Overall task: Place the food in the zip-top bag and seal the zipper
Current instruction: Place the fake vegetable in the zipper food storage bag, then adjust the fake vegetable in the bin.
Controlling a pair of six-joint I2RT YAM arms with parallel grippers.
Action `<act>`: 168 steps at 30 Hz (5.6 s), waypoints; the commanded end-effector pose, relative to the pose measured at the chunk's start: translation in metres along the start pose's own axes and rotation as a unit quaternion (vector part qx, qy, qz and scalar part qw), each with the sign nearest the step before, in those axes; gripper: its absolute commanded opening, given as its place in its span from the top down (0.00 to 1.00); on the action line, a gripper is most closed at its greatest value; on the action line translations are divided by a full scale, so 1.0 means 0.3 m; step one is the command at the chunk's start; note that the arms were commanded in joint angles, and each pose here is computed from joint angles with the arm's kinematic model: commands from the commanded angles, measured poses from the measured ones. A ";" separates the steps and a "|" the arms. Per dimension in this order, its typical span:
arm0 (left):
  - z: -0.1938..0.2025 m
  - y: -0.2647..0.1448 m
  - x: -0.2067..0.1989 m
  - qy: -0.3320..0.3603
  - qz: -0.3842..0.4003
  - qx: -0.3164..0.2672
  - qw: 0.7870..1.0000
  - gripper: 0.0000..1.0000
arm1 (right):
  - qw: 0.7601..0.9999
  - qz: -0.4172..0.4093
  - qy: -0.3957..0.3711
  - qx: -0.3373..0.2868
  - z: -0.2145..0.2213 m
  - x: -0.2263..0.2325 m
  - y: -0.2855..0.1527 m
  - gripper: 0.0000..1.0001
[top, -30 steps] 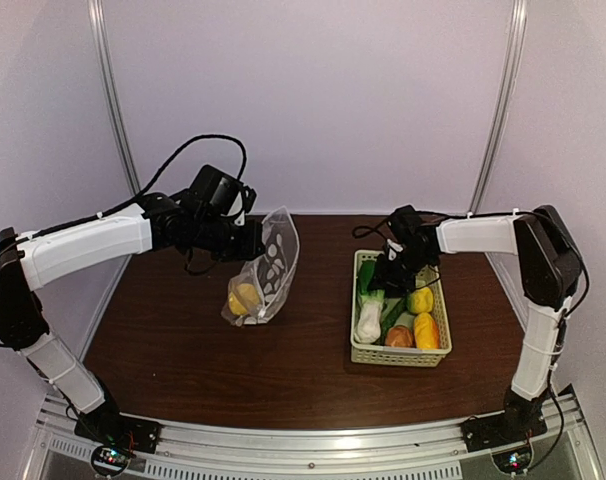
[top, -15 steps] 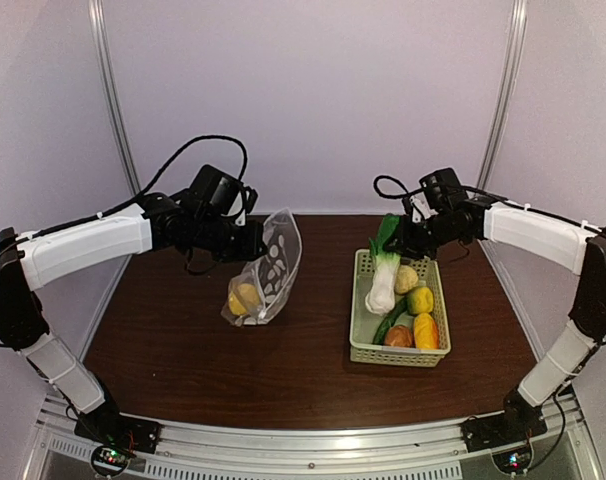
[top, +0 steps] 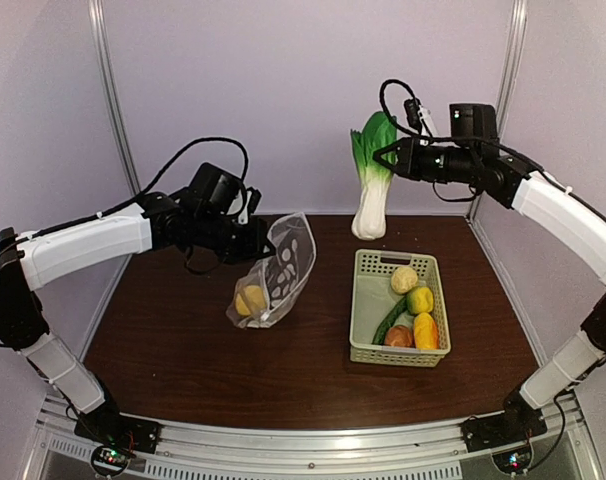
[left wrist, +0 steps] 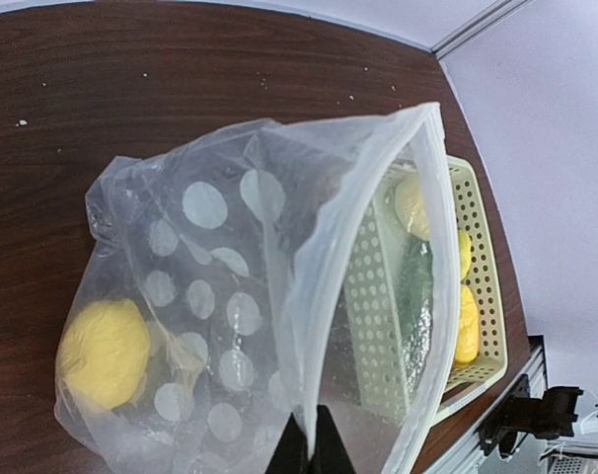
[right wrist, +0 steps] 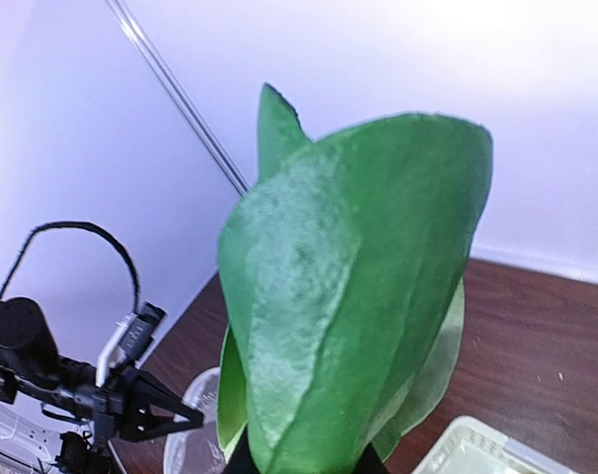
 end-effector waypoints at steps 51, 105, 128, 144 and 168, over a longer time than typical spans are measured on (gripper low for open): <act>-0.025 -0.044 -0.017 -0.277 0.145 -0.139 0.940 1.00 | 0.981 -0.055 -0.185 0.024 0.380 0.331 0.255 1.00; -0.064 -0.124 -0.041 -0.095 0.091 -0.138 0.982 1.00 | 0.859 -0.101 -0.370 0.338 0.550 0.161 0.146 0.17; -0.026 -0.033 -0.063 -0.080 0.129 -0.067 0.986 1.00 | 0.863 -0.088 -0.351 0.354 0.777 0.062 0.281 0.57; -0.027 -0.138 -0.098 -0.028 0.150 -0.059 0.987 1.00 | 0.925 -0.039 -0.347 0.151 0.561 0.140 0.313 1.00; -0.013 -0.181 -0.072 -0.069 0.148 -0.111 0.980 1.00 | 0.950 -0.035 -0.250 0.184 0.428 0.117 0.126 0.41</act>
Point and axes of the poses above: each gripper's point midway between its finger pads, its own y axis out along the fingers, its own x axis along the line the jaws close on, z = x × y, the point moved 7 cm from there along -y, back along the fingers, and after that the axes turned 12 degrees about y, right-handed, at the moved point
